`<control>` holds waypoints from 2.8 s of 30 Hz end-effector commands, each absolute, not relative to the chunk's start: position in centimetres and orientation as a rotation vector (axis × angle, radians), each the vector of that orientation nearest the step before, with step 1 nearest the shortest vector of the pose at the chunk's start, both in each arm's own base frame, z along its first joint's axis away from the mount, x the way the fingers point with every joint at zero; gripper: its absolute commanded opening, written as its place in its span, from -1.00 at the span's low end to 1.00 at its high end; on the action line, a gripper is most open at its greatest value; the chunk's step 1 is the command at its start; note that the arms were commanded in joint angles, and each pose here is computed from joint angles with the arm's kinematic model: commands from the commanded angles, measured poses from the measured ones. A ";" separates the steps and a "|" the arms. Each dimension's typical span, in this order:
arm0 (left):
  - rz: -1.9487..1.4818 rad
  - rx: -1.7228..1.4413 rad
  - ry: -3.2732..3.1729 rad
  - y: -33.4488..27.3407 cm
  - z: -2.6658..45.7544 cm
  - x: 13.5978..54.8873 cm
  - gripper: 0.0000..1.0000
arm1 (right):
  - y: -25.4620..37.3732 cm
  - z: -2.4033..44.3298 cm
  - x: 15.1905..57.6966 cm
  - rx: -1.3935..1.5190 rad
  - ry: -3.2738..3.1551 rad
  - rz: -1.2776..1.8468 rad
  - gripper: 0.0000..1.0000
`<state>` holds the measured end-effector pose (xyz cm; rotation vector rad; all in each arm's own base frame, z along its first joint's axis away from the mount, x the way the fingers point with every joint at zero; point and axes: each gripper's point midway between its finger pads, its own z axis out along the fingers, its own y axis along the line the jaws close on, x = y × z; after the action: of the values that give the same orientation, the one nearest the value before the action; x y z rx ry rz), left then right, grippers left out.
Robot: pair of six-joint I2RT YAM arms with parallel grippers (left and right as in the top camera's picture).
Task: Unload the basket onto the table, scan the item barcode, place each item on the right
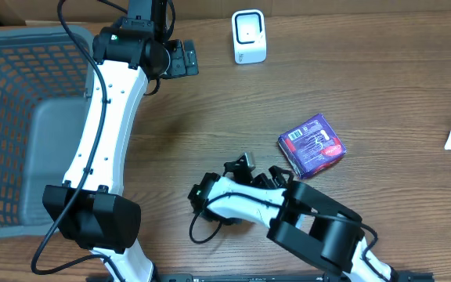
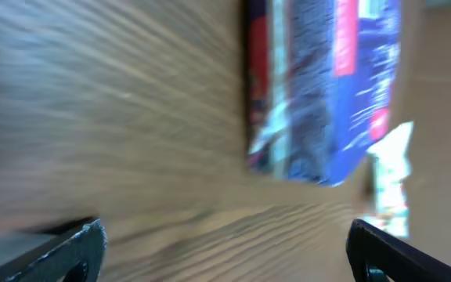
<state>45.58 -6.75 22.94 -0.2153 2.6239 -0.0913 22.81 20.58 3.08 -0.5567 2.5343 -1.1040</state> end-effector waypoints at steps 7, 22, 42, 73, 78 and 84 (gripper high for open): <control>-0.093 -0.204 2.574 -6.7 25.0 45.4 0.99 | 23.3 5.9 21.5 -0.087 2.992 -0.416 1.00; -0.093 -0.204 2.574 -6.7 25.0 45.4 0.99 | 7.1 18.7 30.1 0.368 2.891 0.568 1.00; -0.093 -0.204 2.574 -6.7 25.0 45.4 1.00 | 2.0 4.8 27.7 0.455 2.620 1.054 1.00; -0.093 -0.204 2.574 -6.7 25.0 45.4 1.00 | 5.6 -1.5 31.4 0.427 2.644 1.095 -0.40; -0.093 -0.204 2.574 -6.7 25.0 45.4 1.00 | 5.5 -1.3 31.8 0.408 2.622 1.093 -0.86; -0.093 -0.204 2.574 -6.7 25.0 45.4 1.00 | 6.9 1.7 32.5 0.334 2.528 1.249 -0.92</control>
<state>45.58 -6.75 22.95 -0.2158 2.6235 -0.0915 32.58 6.71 1.32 0.3619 2.5341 1.2433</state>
